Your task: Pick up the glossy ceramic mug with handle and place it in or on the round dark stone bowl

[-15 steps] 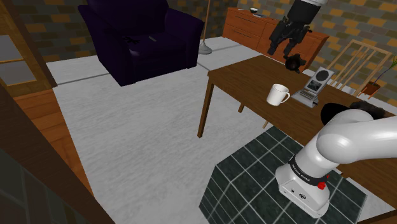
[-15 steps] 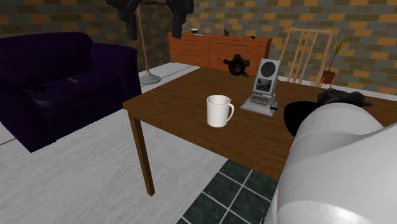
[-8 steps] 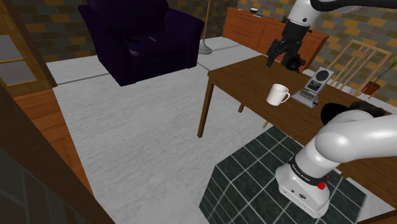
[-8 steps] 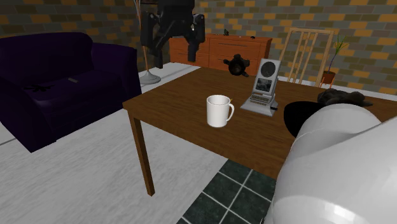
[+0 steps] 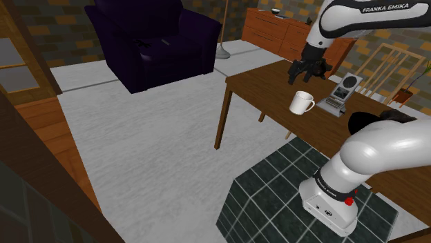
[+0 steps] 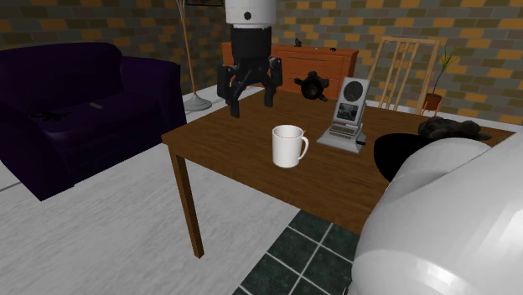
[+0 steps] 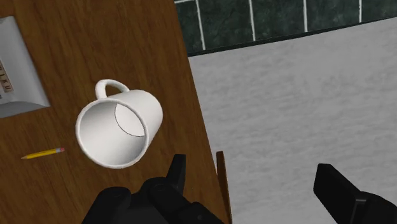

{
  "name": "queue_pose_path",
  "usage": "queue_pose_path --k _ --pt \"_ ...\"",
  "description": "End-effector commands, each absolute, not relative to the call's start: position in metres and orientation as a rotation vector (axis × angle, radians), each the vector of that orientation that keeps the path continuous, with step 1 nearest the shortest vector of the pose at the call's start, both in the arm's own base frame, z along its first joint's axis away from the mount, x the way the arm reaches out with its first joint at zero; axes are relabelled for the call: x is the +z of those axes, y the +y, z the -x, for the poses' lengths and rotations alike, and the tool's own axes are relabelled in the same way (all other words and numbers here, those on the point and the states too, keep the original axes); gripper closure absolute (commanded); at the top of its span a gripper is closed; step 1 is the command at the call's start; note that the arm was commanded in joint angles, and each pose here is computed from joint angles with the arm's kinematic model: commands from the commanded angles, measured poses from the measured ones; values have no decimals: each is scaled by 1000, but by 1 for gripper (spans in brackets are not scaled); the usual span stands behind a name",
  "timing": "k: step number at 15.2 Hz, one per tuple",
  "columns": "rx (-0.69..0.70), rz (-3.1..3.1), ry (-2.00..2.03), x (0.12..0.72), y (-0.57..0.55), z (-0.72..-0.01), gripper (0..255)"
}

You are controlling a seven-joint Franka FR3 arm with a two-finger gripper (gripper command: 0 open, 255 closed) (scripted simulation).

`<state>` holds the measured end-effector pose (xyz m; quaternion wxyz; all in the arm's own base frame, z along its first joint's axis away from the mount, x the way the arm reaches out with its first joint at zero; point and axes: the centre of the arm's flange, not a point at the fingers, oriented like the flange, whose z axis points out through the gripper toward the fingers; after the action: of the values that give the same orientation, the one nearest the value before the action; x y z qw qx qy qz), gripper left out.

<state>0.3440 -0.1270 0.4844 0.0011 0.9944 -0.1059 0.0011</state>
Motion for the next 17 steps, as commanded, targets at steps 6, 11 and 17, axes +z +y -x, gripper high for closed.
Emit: queue_pose_path --k 6,11,17 --pt "-50 -3085 -378 420 -192 -352 0" --pt "-77 -3066 -401 383 -226 -355 0" --pt "-77 -3066 -401 351 -227 -354 0"
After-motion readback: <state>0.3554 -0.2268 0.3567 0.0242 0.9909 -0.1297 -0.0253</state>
